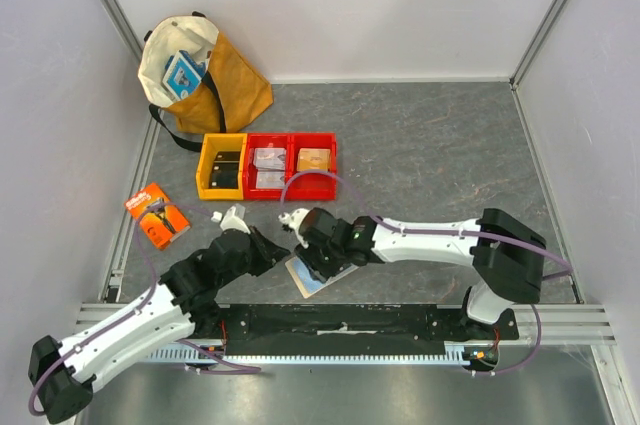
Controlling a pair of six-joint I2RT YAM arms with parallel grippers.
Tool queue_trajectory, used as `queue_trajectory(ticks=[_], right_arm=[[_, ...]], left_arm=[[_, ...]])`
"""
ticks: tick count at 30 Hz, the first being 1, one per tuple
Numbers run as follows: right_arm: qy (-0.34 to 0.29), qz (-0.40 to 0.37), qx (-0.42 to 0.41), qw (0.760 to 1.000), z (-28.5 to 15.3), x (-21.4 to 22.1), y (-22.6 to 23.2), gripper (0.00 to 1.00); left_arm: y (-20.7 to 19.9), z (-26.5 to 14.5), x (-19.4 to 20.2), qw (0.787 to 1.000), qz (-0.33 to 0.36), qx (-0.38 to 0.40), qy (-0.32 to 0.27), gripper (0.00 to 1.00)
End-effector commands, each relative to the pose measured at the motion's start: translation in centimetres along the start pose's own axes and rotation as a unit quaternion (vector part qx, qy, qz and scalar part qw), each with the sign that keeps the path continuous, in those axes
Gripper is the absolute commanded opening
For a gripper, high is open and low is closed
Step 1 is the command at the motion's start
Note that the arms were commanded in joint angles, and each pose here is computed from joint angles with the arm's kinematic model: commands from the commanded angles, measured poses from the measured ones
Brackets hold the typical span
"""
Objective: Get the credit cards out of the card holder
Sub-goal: Remove the credit card from the card holder.
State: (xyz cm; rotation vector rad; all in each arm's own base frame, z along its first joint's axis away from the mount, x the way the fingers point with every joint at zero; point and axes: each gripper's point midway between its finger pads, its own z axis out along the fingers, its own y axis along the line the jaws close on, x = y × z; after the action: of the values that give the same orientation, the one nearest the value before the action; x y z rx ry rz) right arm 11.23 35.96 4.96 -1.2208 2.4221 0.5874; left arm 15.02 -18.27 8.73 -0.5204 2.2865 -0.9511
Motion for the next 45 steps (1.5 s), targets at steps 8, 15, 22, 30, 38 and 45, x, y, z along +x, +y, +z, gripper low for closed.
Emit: queue_trajectory(ticks=[8,15,22,30,38,45], right_arm=[[-0.072,0.134,0.066,0.986,-2.3,-0.6,-9.2,0.33],[-0.078,0.161,0.056,0.982,-1.2,-0.1,-10.2,0.28],[-0.073,0.170,0.048,0.982,-0.5,0.7,-10.2,0.25],[-0.050,0.178,0.051,0.982,0.5,2.6,-10.4,0.17],[-0.035,0.181,0.046,0.982,0.9,4.1,-10.3,0.16],[-0.032,0.182,0.043,0.982,1.0,4.5,-10.2,0.16]], left_arm=[[-5.9,3.4,1.0,0.997,0.002,0.056,0.053,0.26],[-5.5,5.9,2.9,0.995,-0.016,0.041,0.094,0.34],[-4.8,7.2,3.9,0.993,-0.028,0.035,0.110,0.42],[-2.8,7.8,4.7,0.992,-0.042,0.003,0.117,0.42],[-0.6,8.0,5.6,0.990,-0.055,-0.024,0.124,0.42],[-0.6,8.6,6.0,0.990,-0.055,-0.019,0.132,0.41]])
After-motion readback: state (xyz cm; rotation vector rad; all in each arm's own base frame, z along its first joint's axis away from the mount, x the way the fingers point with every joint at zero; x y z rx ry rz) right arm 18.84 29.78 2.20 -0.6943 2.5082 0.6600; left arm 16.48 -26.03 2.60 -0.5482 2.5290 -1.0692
